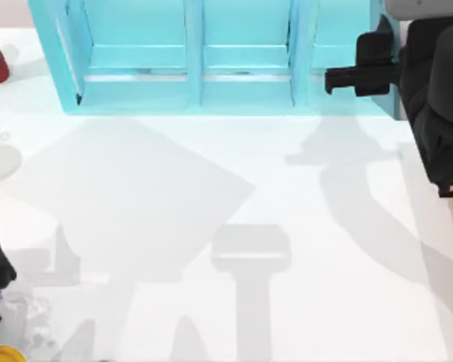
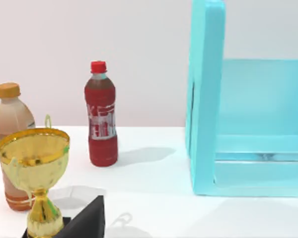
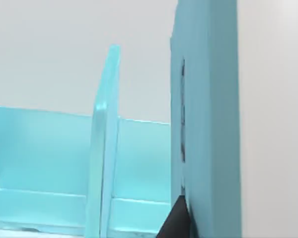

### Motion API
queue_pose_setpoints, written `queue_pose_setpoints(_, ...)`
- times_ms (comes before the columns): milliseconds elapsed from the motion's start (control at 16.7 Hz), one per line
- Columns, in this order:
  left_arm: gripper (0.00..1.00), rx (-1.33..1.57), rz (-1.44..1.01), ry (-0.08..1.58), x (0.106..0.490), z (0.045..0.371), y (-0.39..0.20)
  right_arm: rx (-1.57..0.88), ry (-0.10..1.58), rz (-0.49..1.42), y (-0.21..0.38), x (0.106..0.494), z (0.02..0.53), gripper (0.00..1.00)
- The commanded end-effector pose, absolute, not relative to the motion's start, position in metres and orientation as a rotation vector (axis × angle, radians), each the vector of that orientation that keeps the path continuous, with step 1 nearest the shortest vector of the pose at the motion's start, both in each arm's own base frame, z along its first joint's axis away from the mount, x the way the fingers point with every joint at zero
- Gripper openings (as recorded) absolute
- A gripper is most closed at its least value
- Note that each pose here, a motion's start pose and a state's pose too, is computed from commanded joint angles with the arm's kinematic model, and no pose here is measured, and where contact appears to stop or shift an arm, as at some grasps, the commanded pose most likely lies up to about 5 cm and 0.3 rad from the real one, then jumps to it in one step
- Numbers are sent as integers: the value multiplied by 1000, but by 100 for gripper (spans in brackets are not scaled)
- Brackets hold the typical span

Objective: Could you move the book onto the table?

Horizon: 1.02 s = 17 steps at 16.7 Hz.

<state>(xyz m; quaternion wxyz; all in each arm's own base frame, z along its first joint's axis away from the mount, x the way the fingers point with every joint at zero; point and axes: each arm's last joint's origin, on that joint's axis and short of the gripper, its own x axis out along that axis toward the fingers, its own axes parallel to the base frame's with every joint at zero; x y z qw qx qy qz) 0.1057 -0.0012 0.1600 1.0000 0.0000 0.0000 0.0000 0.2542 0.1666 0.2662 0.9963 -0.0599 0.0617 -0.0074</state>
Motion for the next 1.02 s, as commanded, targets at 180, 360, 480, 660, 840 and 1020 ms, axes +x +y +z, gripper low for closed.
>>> queue_pose_setpoints(180, 100, 0, 0, 0, 106, 160, -1, -348, 154, 24, 187, 254, 242, 0)
queue_pose_setpoints(360, 100, 0, 0, 0, 106, 160, -1, -656, 179, 84, 210, 249, 212, 0)
queue_pose_setpoints(480, 100, 0, 0, 0, 106, 160, -1, -876, 184, 132, 223, 242, 191, 0)
queue_pose_setpoints(660, 100, 0, 0, 0, 106, 160, -1, -1181, 171, 205, 238, 230, 165, 0)
queue_pose_setpoints(840, 100, 0, 0, 0, 106, 160, -1, -1405, 142, 262, 247, 218, 146, 0)
queue_pose_setpoints(1020, 100, 0, 0, 0, 106, 160, -1, -1522, 117, 291, 253, 211, 136, 0)
